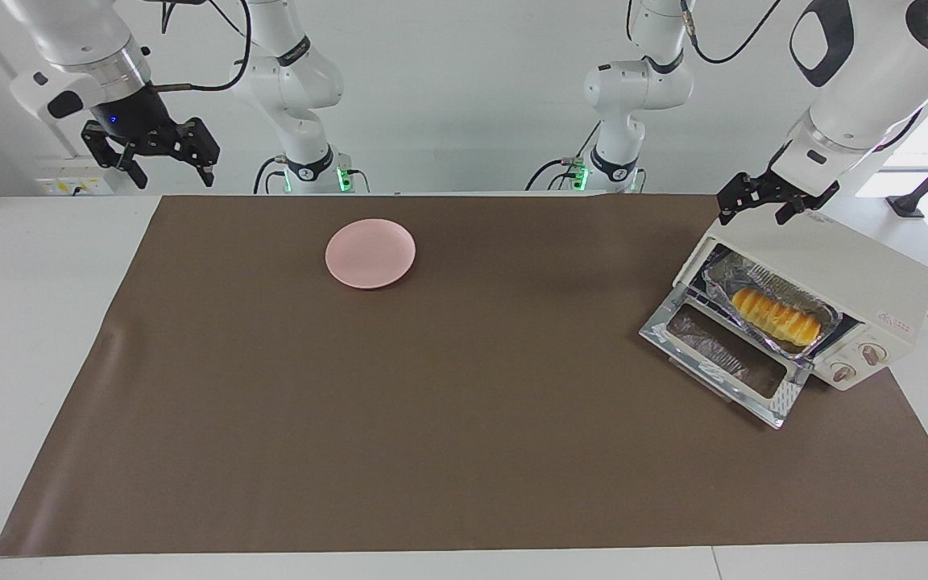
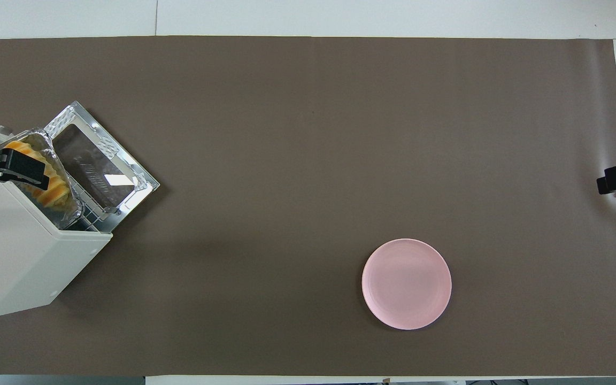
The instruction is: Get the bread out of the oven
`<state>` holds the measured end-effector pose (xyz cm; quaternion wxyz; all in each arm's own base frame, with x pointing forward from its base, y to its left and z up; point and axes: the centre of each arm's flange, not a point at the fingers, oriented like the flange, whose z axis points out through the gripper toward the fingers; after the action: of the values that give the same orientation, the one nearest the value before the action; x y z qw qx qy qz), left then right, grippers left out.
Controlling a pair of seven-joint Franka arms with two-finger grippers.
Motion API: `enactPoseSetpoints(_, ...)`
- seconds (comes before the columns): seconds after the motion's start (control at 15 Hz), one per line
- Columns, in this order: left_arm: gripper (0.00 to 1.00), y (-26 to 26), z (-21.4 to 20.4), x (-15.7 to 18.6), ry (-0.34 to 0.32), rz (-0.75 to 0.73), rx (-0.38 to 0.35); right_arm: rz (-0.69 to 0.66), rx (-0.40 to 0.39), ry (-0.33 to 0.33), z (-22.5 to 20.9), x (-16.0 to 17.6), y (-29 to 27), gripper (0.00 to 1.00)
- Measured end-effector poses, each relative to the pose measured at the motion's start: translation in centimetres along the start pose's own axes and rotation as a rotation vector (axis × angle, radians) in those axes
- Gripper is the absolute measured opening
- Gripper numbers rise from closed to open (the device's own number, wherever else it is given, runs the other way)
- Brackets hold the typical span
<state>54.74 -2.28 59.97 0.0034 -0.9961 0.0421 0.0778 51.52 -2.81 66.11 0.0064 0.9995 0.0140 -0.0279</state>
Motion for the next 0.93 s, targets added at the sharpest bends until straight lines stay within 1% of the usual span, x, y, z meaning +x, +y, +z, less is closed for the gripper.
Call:
enactPoseSetpoints(0.6, 1.00, -0.2, -0.1, 0.0, 0.007, -0.016, 0.005, 0.001, 0.000, 0.000, 0.0, 0.0, 0.1, 1.00)
enactPoseSetpoints(0.73, 1.00, -0.3, -0.4, 0.4, 0.040, -0.087, 0.011, 0.002, 0.000, 0.000, 0.0, 0.0, 0.1, 1.00)
enactPoseSetpoints(0.87, 1.00, -0.3, 0.6, 1.3, 0.026, -0.155, 0.010, 0.002, 0.000, 0.000, 0.0, 0.0, 0.1, 1.00)
enactPoseSetpoints(0.93, 1.00, -0.1, 1.5, 2.6, 0.011, -0.203, 0.010, 0.002, 0.000, 0.000, 0.0, 0.0, 0.1, 1.00)
